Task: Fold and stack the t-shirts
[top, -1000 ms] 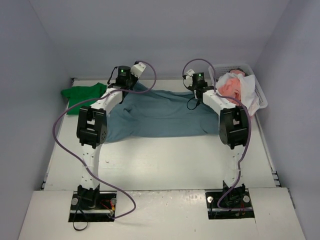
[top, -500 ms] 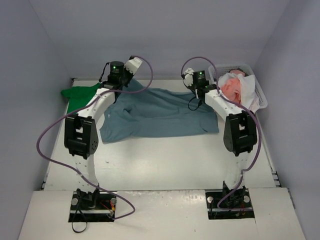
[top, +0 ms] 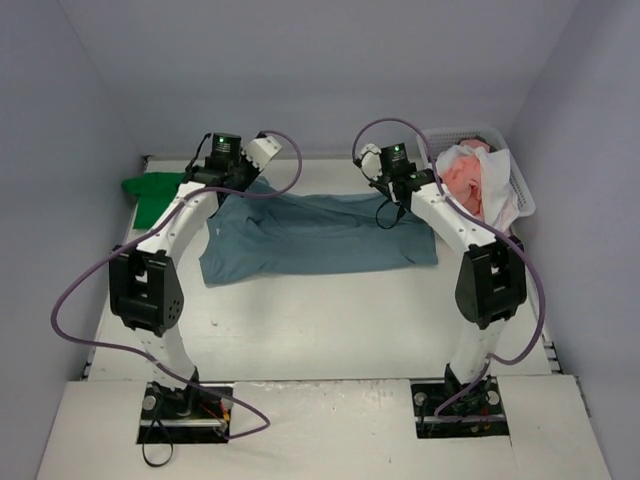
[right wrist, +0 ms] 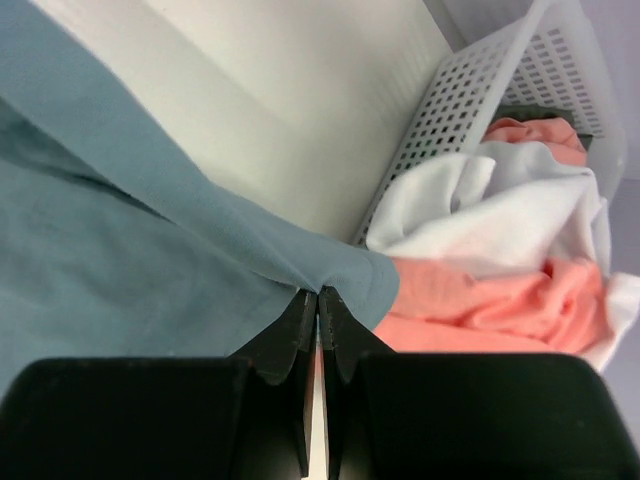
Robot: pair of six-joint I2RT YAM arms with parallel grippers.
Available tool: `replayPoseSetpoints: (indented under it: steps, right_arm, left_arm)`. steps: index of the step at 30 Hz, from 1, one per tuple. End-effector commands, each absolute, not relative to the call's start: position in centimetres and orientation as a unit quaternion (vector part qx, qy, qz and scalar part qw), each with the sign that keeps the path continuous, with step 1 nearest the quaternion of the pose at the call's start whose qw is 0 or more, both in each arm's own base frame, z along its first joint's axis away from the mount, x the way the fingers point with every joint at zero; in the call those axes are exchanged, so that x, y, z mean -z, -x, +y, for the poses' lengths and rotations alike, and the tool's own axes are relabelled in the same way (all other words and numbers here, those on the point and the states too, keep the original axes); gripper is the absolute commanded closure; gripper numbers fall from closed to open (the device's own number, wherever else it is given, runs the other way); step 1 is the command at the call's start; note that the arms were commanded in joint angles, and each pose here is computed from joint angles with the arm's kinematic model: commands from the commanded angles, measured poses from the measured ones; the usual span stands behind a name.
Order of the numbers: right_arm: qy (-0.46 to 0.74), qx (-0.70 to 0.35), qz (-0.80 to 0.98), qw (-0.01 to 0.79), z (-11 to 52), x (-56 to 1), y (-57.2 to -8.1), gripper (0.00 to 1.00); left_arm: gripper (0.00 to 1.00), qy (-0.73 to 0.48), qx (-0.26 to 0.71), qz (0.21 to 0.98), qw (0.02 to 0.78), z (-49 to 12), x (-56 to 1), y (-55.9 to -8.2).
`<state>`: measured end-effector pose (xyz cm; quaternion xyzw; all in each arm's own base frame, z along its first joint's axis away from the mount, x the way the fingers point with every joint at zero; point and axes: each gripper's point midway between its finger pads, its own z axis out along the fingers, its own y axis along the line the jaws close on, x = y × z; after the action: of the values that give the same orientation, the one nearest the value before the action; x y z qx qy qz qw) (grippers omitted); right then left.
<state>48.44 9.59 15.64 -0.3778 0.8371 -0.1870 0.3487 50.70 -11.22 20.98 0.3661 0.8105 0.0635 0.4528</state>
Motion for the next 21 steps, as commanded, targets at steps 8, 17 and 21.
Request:
replayPoseSetpoints:
  steps: [8, 17, 21]
  right_arm:
    - [0.42, 0.231, 0.82, 0.314, 8.1, -18.1, -42.9, 1.0]
    - [0.473, 0.224, 0.81, 0.264, 8.8, -14.7, -39.6, 1.0]
    - [0.498, 0.218, 0.805, 0.237, 9.2, -12.7, -38.1, 1.0]
  left_arm:
    - [0.92, -0.39, -0.031, 0.816, 0.426, -10.0, -24.1, -42.5]
    - [0.82, -0.412, 0.022, 0.811, 0.414, -10.7, -25.5, -37.4]
    - [0.79, -0.417, 0.046, 0.812, 0.404, -11.1, -25.3, -35.6]
